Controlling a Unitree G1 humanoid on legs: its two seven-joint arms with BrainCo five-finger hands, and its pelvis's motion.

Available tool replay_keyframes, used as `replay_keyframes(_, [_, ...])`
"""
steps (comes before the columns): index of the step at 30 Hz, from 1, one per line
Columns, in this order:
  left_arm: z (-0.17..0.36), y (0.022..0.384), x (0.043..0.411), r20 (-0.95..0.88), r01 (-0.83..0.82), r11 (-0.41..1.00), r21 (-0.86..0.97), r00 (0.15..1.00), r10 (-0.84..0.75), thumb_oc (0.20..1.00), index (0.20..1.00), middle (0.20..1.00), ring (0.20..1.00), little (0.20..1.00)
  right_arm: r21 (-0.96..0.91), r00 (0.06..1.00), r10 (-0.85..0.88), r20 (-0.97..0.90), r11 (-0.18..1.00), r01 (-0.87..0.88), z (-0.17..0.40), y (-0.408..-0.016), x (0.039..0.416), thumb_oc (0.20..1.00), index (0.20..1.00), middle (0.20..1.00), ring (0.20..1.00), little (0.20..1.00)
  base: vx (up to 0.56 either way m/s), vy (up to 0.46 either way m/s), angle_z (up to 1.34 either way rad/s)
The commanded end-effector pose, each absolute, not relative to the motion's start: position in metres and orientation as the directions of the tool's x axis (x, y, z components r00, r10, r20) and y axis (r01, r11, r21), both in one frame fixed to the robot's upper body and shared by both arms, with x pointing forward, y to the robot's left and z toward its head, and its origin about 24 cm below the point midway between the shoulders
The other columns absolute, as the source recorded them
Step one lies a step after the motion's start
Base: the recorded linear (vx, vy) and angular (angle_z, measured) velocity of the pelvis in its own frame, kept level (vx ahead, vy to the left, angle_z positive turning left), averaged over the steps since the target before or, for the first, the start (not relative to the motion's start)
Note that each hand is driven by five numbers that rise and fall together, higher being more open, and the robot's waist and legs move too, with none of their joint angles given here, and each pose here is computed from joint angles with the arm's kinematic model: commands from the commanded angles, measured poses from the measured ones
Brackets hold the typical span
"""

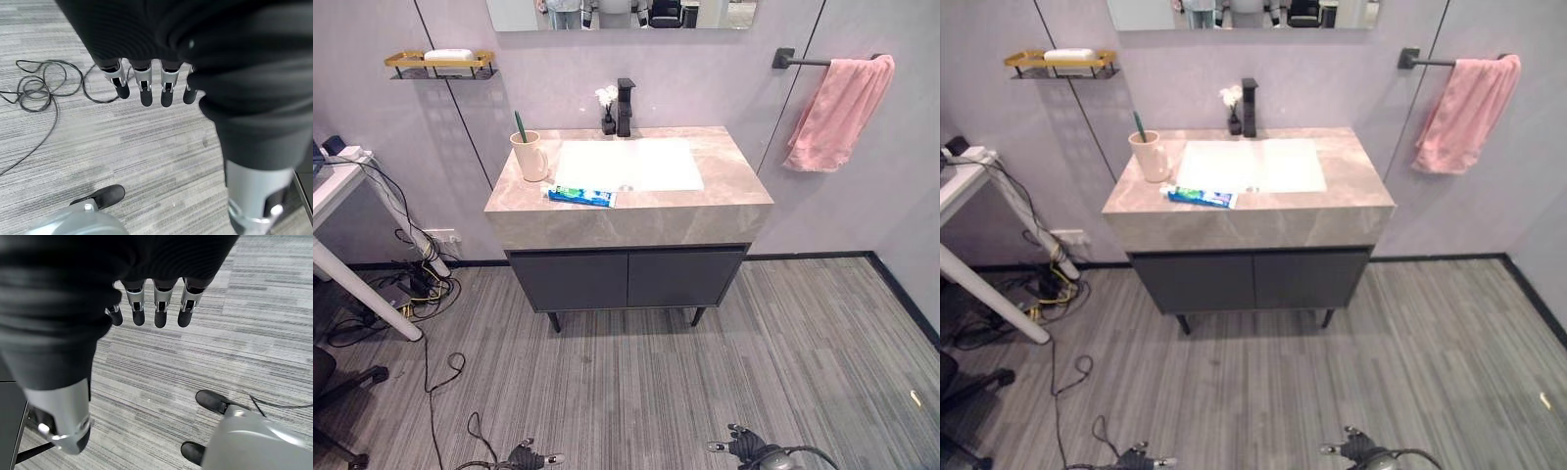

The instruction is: Put brush and paste in cup on sink, flatten towel.

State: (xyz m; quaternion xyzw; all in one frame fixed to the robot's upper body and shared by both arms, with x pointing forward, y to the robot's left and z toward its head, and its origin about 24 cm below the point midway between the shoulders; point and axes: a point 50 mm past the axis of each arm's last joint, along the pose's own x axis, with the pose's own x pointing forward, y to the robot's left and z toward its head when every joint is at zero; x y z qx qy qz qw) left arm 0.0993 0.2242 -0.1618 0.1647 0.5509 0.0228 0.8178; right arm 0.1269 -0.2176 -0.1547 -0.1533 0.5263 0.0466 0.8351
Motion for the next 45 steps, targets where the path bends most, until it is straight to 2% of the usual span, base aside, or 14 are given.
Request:
replay_keyframes(1, [-0.151,0.235,0.129,-0.834,0.071,0.936,0.345,0.480,0.271,1.000,1.000,1.000,1.000,1.000,-0.235,0.603,-0.099,-0.791,0.960,-0.151,-0.135,-0.220,0.170,1.000,1.000,1.000,1.000,1.000,0.00,0.000,0.00])
replay_keyframes(3, [-0.138,0.236,0.155,-0.748,-0.108,0.941,0.321,0.581,0.322,1.000,1.000,1.000,1.000,1.000,-0.204,0.711,-0.107,-0.695,0.978,-0.053,-0.120,-0.216,0.195,1.000,1.000,1.000,1.000,1.000,-0.07,0.004,-0.01])
replay_keyframes(4, [-0.138,0.236,0.155,-0.748,-0.108,0.941,0.321,0.581,0.322,1.000,1.000,1.000,1.000,1.000,-0.204,0.711,-0.107,-0.695,0.978,-0.053,-0.120,-0.216,0.195,1.000,1.000,1.000,1.000,1.000,-0.14,-0.008,-0.04])
replay_keyframes(6, [-0.126,0.236,0.176,-0.678,-0.186,0.937,0.297,0.649,0.344,1.000,1.000,1.000,1.000,1.000,-0.192,0.768,-0.104,-0.632,0.981,-0.026,-0.107,-0.213,0.213,1.000,1.000,1.000,1.000,1.000,-0.20,-0.012,-0.01])
replay_keyframes(10, [-0.108,0.234,0.201,-0.583,-0.205,0.938,0.280,0.740,0.335,1.000,1.000,1.000,1.000,1.000,-0.193,0.833,-0.099,-0.545,0.981,-0.010,-0.090,-0.212,0.231,1.000,1.000,1.000,1.000,1.000,-0.08,-0.017,-0.02])
replay_keyframes(19, [-0.111,0.230,0.197,-0.592,-0.157,0.943,0.295,0.745,0.309,1.000,1.000,1.000,1.000,1.000,-0.144,0.820,-0.116,-0.561,0.989,0.041,-0.096,-0.212,0.220,1.000,1.000,1.000,1.000,1.000,0.03,0.030,0.03])
replay_keyframes(28, [-0.107,0.225,0.199,-0.569,-0.075,0.947,0.312,0.783,0.249,1.000,1.000,1.000,1.000,1.000,-0.133,0.812,-0.092,-0.577,0.991,0.018,-0.099,-0.207,0.221,1.000,1.000,1.000,1.000,1.000,0.03,0.118,-0.02])
replay_keyframes(45, [-0.108,0.223,0.201,-0.587,0.011,0.934,0.358,0.780,0.216,1.000,1.000,1.000,1.000,1.000,-0.127,0.773,-0.085,-0.629,0.992,0.007,-0.109,-0.203,0.210,1.000,1.000,1.000,1.000,1.000,0.03,0.094,0.01])
